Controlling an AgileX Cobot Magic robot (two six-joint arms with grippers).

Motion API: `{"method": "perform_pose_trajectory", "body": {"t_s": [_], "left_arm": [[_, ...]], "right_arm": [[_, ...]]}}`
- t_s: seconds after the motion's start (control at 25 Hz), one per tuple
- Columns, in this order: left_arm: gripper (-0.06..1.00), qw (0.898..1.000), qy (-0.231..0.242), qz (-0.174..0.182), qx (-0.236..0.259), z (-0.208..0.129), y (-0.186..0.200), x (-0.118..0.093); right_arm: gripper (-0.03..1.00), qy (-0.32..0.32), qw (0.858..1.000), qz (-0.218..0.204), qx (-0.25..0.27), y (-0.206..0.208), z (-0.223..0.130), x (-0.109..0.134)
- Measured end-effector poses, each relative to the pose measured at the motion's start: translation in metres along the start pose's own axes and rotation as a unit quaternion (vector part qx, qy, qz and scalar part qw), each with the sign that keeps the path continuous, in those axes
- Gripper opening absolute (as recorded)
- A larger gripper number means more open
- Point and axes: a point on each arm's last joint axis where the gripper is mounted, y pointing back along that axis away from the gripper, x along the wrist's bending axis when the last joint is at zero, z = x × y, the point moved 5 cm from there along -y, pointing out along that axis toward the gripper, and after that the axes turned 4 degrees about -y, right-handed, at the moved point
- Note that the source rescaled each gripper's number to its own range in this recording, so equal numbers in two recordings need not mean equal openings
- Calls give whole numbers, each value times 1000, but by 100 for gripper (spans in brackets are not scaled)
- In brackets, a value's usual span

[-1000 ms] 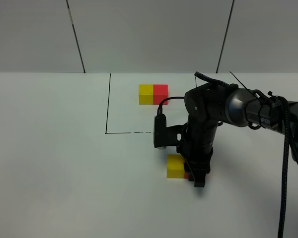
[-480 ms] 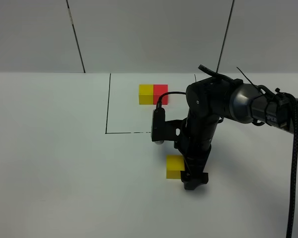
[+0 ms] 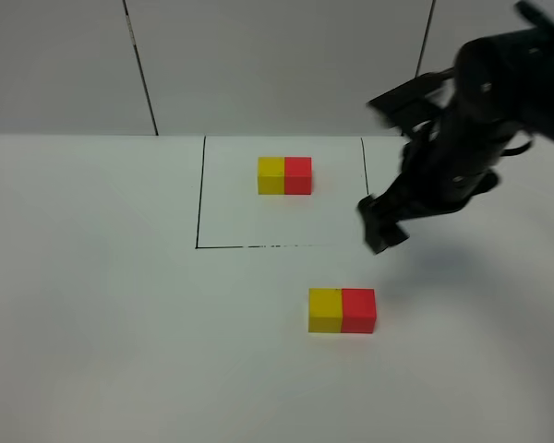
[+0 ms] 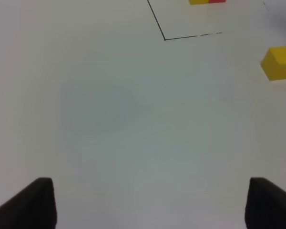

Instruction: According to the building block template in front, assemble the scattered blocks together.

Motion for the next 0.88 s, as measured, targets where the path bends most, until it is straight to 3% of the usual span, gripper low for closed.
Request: {"method": "perform_pose_trajectory", "body": {"t_s": [0.08, 0.16, 0.4, 0.64, 0.88], "left_arm": [[94, 1000, 0, 0, 0, 0, 0, 0], [94, 1000, 0, 0, 0, 0, 0, 0], [94, 1000, 0, 0, 0, 0, 0, 0], [94, 1000, 0, 0, 0, 0, 0, 0], [94, 1000, 0, 0, 0, 0, 0, 0]], "right_arm": [[100, -98, 995, -23, 3, 20, -16, -34], [100, -150, 988, -38, -10, 42, -35, -52], [100, -232, 968, -82, -55, 96, -114, -70], [100, -292, 947, -122, -54, 127, -202, -50], [100, -322, 929, -131, -126, 146, -256, -16]]}}
